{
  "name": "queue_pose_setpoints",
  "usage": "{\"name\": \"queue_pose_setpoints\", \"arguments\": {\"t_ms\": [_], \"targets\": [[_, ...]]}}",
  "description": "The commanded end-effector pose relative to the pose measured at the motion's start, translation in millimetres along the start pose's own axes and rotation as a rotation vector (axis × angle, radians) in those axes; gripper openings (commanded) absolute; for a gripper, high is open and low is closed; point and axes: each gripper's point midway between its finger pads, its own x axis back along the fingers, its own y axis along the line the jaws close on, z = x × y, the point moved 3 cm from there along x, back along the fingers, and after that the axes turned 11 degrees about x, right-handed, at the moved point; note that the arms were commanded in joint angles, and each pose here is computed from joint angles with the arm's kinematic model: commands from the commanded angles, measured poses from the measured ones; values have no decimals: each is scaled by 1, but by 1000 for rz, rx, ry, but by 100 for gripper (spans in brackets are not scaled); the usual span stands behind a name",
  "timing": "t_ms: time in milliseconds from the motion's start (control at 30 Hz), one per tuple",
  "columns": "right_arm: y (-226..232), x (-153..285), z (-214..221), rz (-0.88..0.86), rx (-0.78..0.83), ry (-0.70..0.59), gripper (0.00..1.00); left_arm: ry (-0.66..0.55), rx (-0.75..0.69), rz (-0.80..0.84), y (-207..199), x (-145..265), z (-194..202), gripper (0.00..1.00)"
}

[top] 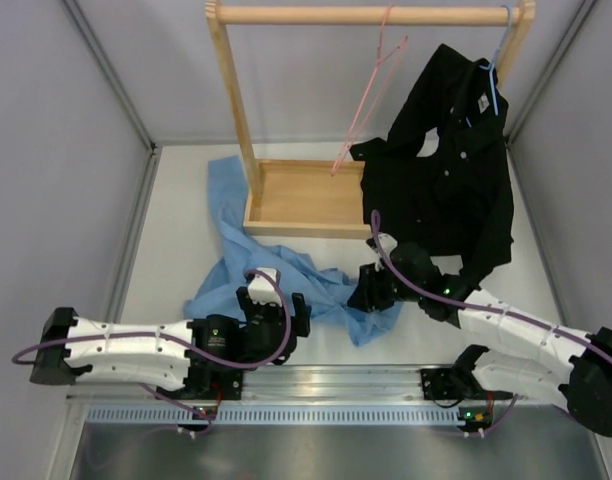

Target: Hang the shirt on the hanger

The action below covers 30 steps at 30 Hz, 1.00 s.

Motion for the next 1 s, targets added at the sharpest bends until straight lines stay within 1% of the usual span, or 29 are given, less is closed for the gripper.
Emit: {"name": "queue_pose_setpoints", "arguments": {"t_ms": [0,33,67,100,133,167,233,267,300,333,367,433,467,533,567,633,667,700,733,767,800,833,867,933,967], "targets": [[-7,-7,-5,78,-10,-100,36,5,19,-15,4,-1,2,98],[-8,-7,-1,83,-6,-114,12,5,25,-13,5,0,2,98],[-4,-1,-6,84,9,-160,3,8,27,-9,5,0,2,98],[-1,4,-9,80,26,-188,0,13,27,-5,5,1,3,98],[0,7,-6,78,56,-209,0,27,35,12,3,3,1,98],[11,21,-17,58,89,-301,0,37,20,24,1,5,1,98],[15,32,-12,41,143,-368,0,44,29,61,-8,12,-8,98],[29,51,-19,-16,174,-464,0,56,14,81,-11,15,-10,98],[35,59,-18,-48,197,-500,0,57,11,96,-14,17,-14,98],[35,59,-8,-69,219,-506,0,49,25,118,-22,21,-24,98],[46,76,-9,-137,240,-578,0,38,6,131,-26,24,-31,98],[47,79,3,-171,253,-611,0,20,-31,157,-39,26,-41,98],[49,93,-1,-198,256,-682,0,-5,-52,194,-55,31,-57,98],[46,101,1,-189,260,-722,0,-19,-100,194,-72,30,-66,98],[42,114,-6,-166,245,-786,0,-44,-118,226,-89,35,-82,98],[40,132,-15,-136,265,-839,0,-50,-169,255,-108,33,-86,98],[40,141,-19,-120,270,-867,0,-78,-183,292,-121,35,-98,98],[43,158,-29,-118,277,-902,0,-79,-188,315,-128,34,-102,98],[42,162,-30,-97,309,-891,0,-32,-203,371,-137,28,-99,98],[42,161,-33,-77,307,-868,0,-16,-235,415,-142,24,-101,98],[46,169,-38,-87,308,-874,0,0,-230,472,-149,21,-103,98],[49,168,-40,-93,323,-855,0,71,-243,570,-155,16,-99,98],[51,160,-38,-96,342,-802,0,85,-283,623,-156,14,-98,98],[56,171,-46,-96,343,-795,0,96,-310,675,-153,4,-97,98],[54,168,-44,-75,350,-755,0,95,-328,669,-149,-1,-98,98]]}}
